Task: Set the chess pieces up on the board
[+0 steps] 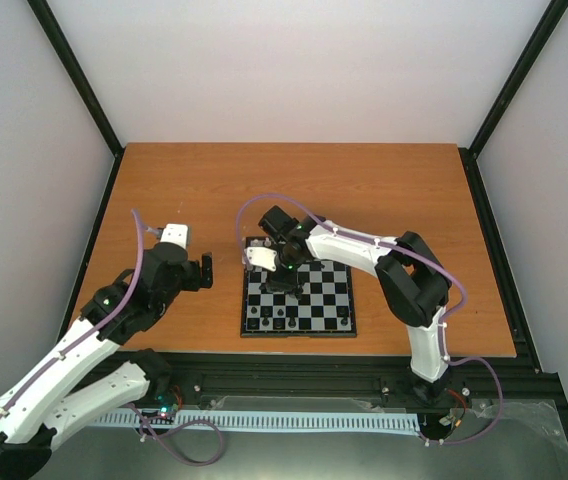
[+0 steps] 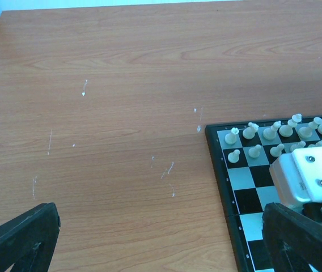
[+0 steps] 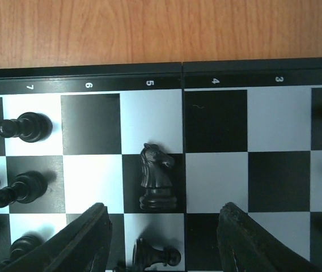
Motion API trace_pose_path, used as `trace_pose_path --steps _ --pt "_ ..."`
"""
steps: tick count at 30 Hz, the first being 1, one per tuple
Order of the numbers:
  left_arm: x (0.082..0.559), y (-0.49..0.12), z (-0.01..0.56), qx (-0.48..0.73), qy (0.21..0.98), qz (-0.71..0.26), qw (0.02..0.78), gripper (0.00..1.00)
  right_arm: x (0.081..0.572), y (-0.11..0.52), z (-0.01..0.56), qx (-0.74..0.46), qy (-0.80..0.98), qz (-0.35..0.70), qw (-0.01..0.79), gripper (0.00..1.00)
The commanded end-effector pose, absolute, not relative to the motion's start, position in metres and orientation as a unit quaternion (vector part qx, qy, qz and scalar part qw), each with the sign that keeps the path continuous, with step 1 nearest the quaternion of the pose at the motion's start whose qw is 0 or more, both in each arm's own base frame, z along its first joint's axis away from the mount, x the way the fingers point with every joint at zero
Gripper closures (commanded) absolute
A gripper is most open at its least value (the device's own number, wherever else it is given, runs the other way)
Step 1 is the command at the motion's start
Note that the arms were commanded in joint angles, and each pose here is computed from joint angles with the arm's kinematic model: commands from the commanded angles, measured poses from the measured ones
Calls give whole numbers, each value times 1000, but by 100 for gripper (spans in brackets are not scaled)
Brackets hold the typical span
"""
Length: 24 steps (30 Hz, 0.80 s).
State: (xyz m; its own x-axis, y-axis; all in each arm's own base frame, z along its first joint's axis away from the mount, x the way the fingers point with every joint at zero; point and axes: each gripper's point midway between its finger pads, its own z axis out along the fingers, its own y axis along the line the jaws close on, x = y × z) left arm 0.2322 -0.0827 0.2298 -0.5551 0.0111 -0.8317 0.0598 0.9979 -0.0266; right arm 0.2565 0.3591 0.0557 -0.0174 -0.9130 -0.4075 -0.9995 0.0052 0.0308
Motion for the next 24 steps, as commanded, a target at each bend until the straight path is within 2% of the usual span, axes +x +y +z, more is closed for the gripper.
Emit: trace_pose_path --steps 1,9,24 --pt "234 -79 239 18 873 -25 488 0 254 363 50 -703 685 141 132 49" --pt "235 -81 237 22 874 -25 484 0 251 363 45 -707 683 133 125 60" --pt "236 -85 234 31 876 -30 480 0 247 369 35 -716 676 129 116 65"
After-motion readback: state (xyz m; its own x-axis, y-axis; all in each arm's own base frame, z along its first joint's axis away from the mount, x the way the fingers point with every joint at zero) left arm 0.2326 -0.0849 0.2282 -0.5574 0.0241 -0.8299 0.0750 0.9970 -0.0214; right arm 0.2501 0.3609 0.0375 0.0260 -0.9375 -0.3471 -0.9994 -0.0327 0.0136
